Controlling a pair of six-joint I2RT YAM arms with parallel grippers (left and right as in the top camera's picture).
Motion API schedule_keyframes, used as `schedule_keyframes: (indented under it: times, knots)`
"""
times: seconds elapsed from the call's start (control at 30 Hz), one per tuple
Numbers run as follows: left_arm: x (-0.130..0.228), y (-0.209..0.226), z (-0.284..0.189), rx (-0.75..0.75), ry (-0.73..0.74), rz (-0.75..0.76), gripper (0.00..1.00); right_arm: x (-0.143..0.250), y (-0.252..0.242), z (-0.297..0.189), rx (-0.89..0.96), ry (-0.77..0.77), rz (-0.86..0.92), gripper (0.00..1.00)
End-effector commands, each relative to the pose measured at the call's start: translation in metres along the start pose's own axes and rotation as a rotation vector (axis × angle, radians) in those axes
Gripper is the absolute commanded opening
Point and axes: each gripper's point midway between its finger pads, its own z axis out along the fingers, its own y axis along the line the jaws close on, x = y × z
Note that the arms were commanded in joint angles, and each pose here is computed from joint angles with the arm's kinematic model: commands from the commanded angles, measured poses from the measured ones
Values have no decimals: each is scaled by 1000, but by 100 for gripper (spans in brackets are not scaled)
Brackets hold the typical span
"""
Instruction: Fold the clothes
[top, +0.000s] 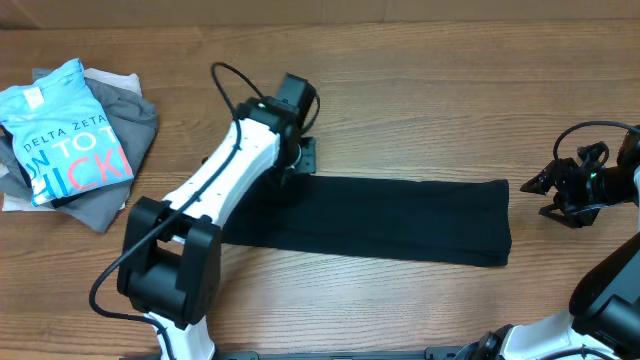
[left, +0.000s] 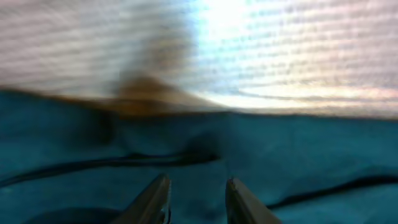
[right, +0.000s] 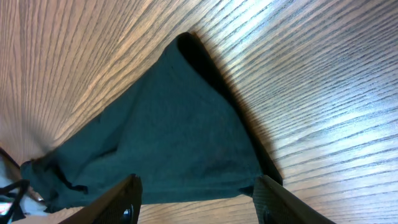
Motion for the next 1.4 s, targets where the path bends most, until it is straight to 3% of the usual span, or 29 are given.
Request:
schedule_keyframes:
  times: [0.0,0.1,0.27,0.53,0.77,0.93,1.07,1.17,1.37]
  knots:
    - [26,7,11,-23,62,-3,30,1,2,-1,-3,1,-8,65]
    - [39,27,11,-108,107,-50,25,11,-1,0,17,40,10,67]
    - [34,48,9,-189,79,-119,24,25,-8,13,21,93,11,73]
    - [25,75,16,-214,50,-254,35,42,-17,50,27,135,-49,73]
    - [35,95,26,-182,102,-337,36,46,-16,72,48,130,-128,76]
    - [36,90,27,-126,128,-358,51,47,-8,96,59,107,-224,84]
    - [37,89,27,-117,132,-350,53,46,-1,106,59,89,-270,83]
    - [36,90,27,-117,130,-351,54,48,-3,106,76,97,-272,75]
    - [36,90,27,-116,130,-344,55,44,-36,82,299,111,-223,72]
